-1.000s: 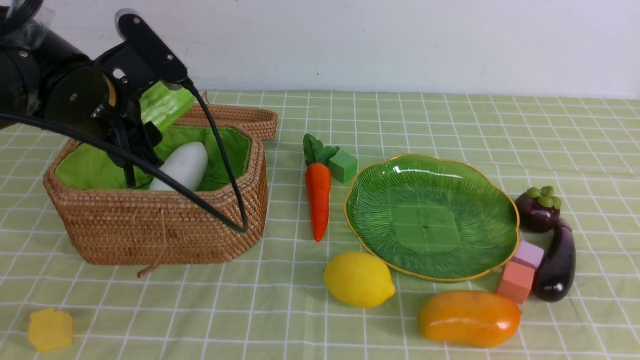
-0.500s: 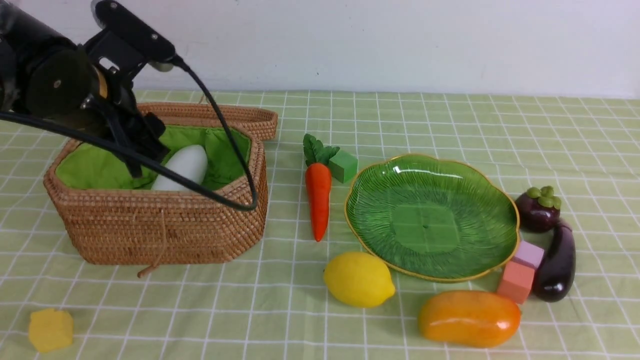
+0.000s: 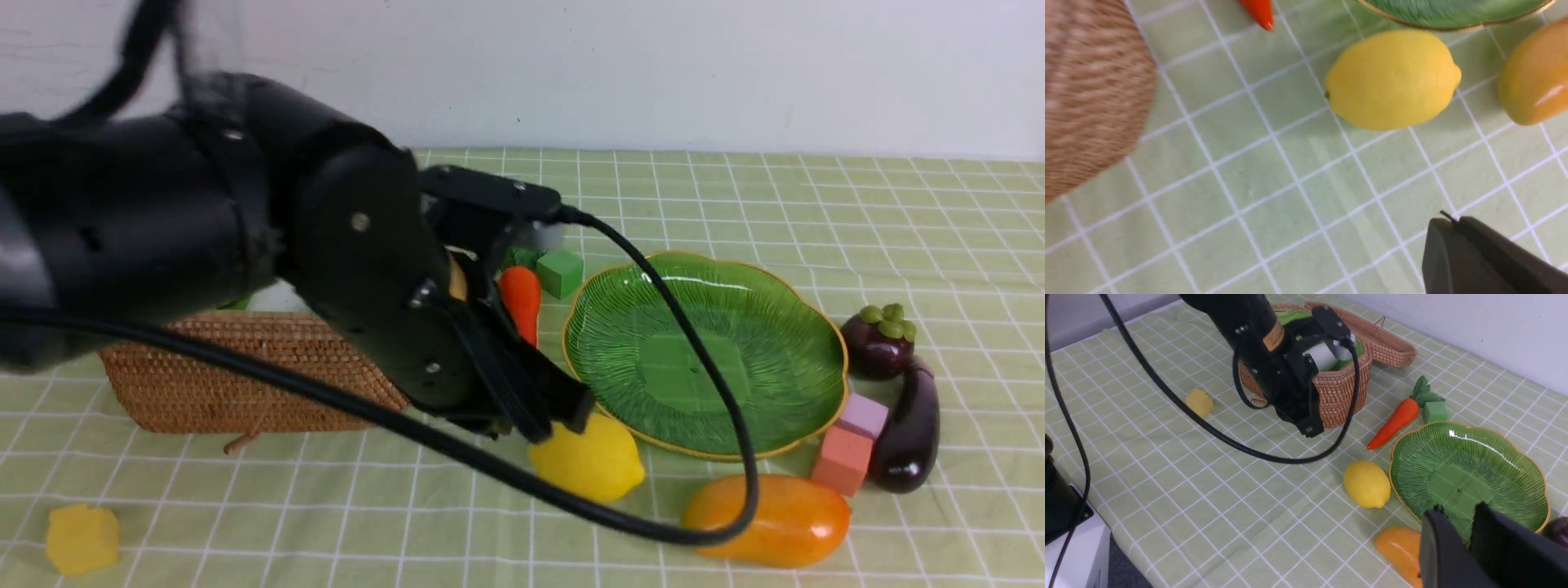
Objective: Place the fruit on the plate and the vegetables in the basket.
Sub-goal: Use the left arm to grab a carrot and put it into the left basket
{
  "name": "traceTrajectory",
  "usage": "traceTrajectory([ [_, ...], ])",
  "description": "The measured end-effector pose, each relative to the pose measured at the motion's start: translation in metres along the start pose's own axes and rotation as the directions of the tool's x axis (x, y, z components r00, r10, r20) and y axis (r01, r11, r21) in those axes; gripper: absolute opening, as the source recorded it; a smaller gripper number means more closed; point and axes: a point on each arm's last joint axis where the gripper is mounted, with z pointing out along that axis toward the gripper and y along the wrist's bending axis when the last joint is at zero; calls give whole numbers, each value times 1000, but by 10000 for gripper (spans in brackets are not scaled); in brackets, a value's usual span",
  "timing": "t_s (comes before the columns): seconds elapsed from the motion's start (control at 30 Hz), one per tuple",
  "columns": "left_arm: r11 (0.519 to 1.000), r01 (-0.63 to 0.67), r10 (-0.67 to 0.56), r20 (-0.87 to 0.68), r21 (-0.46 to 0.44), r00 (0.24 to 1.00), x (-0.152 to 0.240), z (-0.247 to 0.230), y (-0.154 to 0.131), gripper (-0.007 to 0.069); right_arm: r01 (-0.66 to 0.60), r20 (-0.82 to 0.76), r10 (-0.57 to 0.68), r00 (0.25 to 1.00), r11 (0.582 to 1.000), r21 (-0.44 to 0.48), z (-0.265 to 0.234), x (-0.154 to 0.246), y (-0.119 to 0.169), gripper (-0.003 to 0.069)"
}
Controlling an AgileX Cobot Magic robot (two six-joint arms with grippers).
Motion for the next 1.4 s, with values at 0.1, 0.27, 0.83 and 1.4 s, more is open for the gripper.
traceTrajectory([
  [0.1, 999, 28, -29, -47, -23, 998, -15, 17, -4, 54, 0, 0, 0, 1000, 1000, 0, 0, 0, 0, 132],
  [0.27, 994, 36, -39, -28, -105, 999, -53, 41, -7, 185, 0, 0, 0, 1000, 1000, 0, 0, 0, 0, 132],
  [0.83, 937, 191, -165, 111, -293, 980, -109, 133, 42, 400, -58, 7, 58, 998, 986, 155, -1, 0, -14, 139],
  [1.4, 942, 196, -166, 129, -273, 978, -107, 171, 55, 400, -57, 13, 56, 998, 986, 158, -1, 0, -14, 141],
])
